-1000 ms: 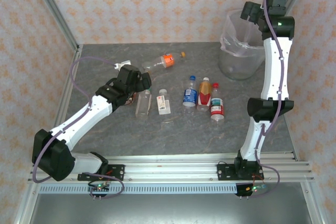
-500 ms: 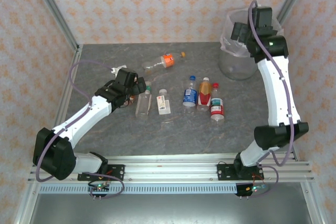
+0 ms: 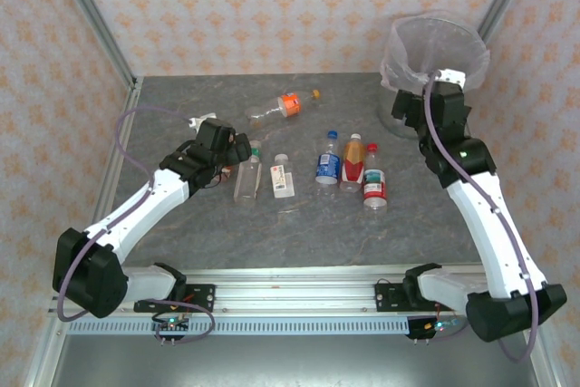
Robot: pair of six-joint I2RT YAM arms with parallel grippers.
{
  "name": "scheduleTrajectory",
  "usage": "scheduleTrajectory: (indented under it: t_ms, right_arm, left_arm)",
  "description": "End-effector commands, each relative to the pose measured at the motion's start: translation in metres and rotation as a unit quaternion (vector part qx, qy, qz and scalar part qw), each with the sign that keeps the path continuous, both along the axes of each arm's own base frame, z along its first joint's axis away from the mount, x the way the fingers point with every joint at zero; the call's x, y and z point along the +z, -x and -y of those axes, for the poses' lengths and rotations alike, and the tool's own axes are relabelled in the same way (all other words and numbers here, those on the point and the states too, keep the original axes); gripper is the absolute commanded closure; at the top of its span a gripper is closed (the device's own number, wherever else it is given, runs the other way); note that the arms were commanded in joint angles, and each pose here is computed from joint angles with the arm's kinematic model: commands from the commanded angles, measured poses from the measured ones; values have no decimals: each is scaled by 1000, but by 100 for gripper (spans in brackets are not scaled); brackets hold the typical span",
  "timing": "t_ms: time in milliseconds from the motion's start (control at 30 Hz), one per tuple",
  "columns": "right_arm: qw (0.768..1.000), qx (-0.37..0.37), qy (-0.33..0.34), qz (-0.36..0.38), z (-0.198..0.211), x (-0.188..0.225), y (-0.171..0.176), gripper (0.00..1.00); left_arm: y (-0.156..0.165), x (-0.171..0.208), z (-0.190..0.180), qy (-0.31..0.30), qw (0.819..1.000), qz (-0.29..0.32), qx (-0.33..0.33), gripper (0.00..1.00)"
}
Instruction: Put the plastic bottles in the bin
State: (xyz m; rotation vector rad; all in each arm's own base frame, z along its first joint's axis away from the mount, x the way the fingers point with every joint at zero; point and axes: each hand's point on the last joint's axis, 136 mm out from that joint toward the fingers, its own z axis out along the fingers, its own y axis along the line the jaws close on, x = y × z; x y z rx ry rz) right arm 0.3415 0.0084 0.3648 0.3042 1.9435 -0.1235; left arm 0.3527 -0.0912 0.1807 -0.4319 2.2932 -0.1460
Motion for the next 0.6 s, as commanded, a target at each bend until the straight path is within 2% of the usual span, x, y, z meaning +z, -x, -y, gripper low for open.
scheduleTrajectory:
  t_ms: [0,100,200,400,567]
  right_arm:
    - [1000,17,3,1,-3,0,8,1]
    - [998,51,-15,29,-13,-12,14,1]
    - [995,66,-52,60,-19,-23,22,1]
    - [995,67,-71,-19,-24,-62,27,1]
    - [976,149,-155,-14,-63,-80,25,1]
  left_arm:
    - [7,-4,-7,-12,1000,-14,6,0]
    - [8,-9,-16,-48,998,-32,-1,0]
    - [7,-15,-23,-60,995,-73,-27,0]
    - [3,-24,-48,-95,988,-119,-6,0]
    - [-2,-35,-55,-108,985,-134,8,0]
